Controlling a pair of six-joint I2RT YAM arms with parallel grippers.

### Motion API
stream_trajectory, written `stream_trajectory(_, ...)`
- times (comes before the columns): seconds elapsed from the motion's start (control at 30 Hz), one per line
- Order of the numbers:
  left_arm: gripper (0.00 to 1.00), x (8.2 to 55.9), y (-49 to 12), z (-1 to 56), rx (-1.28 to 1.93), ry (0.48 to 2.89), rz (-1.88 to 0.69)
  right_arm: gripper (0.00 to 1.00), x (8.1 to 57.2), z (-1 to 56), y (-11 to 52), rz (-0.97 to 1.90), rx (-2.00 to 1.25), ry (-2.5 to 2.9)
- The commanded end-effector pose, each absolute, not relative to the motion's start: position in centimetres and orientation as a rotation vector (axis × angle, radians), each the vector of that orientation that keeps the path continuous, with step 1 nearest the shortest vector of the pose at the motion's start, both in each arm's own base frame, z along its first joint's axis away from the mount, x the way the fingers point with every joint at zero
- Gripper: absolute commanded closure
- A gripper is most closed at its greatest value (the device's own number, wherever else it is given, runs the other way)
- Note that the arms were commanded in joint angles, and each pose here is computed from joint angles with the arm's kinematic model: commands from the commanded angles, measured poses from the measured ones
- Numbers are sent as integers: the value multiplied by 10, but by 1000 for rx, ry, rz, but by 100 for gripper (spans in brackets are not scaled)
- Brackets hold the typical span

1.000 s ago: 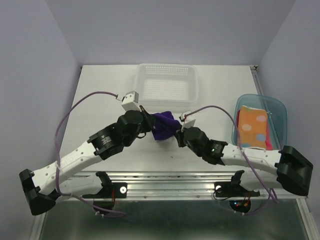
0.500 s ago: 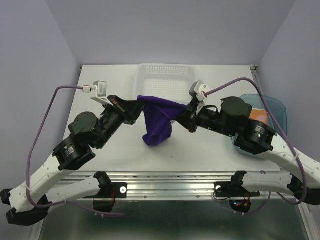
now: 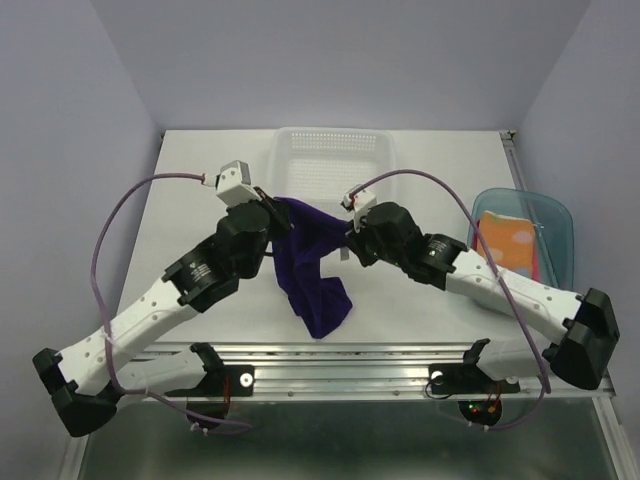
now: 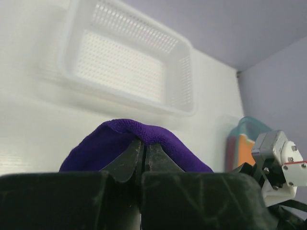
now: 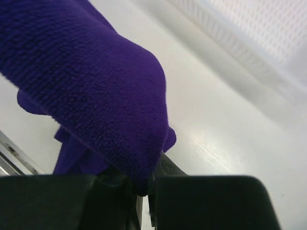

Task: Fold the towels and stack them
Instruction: Flatten out the crumpled towel

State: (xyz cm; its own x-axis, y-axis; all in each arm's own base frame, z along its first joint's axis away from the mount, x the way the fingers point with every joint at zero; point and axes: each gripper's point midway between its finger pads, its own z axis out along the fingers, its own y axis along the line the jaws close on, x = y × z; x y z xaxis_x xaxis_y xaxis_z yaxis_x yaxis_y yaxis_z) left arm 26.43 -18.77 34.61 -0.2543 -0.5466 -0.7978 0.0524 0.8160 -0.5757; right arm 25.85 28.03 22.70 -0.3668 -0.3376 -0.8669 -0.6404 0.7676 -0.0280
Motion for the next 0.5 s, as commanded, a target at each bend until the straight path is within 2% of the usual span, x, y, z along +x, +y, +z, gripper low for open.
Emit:
stream_trajectory(0.0, 100, 283, -169, 286, -477, 1809, -496, 98, 247, 156, 280, 497, -685, 2163)
stream_trajectory(0.07, 100, 284, -176, 230, -461, 1921, -479, 97, 232, 124, 286, 565, -699, 2247)
stream_trajectory(0.2, 100, 277, -183, 156, -445, 2064, -459, 92, 233, 90, 281, 503, -667, 2345)
stream_trajectory(0.33, 100, 277, -177, 123, -470, 2124, -423, 82, 242, 81, 276, 431, -588, 2369)
stream_trajectory(0.37, 100, 277, -175, 118, -477, 2132, -414, 79, 249, 83, 274, 407, -556, 2348)
stream_trajectory(0.4, 100, 278, -173, 116, -484, 2133, -408, 68, 251, 83, 273, 396, -541, 2342)
stream_trajectory(0.43, 100, 278, -173, 114, -488, 2136, -409, 63, 252, 85, 273, 399, -528, 2332)
stream_trajectory(0.47, 100, 281, -170, 115, -504, 2129, -407, 54, 253, 83, 272, 392, -520, 2322)
